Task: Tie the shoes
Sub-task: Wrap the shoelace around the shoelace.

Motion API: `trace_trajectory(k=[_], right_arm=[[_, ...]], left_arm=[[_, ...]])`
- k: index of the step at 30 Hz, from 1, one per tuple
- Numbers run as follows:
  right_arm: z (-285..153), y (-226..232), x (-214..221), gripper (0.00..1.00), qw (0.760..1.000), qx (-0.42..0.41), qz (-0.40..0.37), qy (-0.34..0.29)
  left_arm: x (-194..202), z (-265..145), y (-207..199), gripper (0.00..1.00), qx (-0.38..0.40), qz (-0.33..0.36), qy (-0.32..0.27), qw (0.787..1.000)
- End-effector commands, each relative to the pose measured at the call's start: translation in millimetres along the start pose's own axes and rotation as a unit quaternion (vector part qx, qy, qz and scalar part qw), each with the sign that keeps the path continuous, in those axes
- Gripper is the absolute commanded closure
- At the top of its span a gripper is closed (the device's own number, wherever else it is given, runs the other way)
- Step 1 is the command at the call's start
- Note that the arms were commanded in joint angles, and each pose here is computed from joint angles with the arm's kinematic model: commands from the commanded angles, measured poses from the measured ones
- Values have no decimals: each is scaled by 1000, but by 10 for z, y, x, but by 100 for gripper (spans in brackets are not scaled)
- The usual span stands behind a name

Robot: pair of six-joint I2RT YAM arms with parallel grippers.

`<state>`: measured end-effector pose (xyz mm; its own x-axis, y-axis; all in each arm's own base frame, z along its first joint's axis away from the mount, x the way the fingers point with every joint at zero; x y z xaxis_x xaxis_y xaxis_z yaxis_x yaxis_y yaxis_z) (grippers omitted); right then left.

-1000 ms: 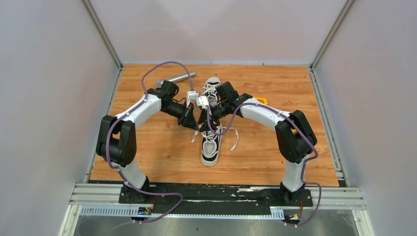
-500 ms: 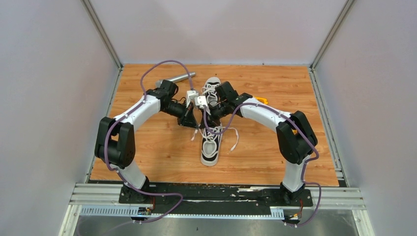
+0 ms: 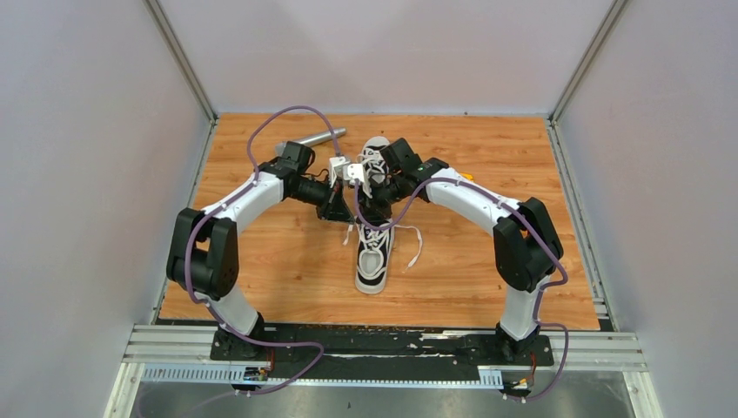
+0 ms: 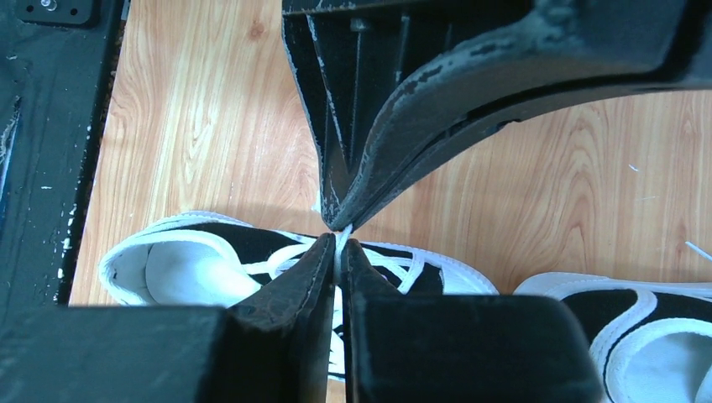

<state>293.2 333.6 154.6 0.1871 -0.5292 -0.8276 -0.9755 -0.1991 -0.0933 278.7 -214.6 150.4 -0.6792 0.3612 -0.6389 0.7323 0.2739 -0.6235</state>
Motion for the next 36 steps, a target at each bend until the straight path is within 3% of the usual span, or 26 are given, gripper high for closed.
trace_trajectory(k=[1,3,6,9,25,36], right_arm=[[-121,-71,-188,91,1000,17,11,-21],[-80,-55,-188,85,999,5,24,-29],[-39,-66,-213,69,998,-5,45,-41],[16,-67,-192,64,997,-14,68,-45],[179,-22,67,61,995,-21,98,-26],[167,-34,79,52,992,6,125,-30]], left_arm=[[-82,-105,-189,100,-12,47,-12,999],[-84,-140,-243,100,-13,48,-12,999],[-44,-165,-277,100,-17,39,-6,999],[31,-178,-275,100,-21,29,7,999],[-15,-220,-301,100,-23,31,7,999],[-25,-217,-344,100,-7,24,0,1000]])
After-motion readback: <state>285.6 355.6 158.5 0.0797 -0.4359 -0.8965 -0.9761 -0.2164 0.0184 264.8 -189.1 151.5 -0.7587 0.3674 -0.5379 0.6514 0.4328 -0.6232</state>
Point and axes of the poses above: each gripper's point midway between its finger pads, its own z axis out along the fingers, its own y axis along the line the jaws close on, x = y × z, the point moved 3 cm from there along -z, back along the fingers, and after that the axes turned 10 degrees about -z, right-handed, at the moved point
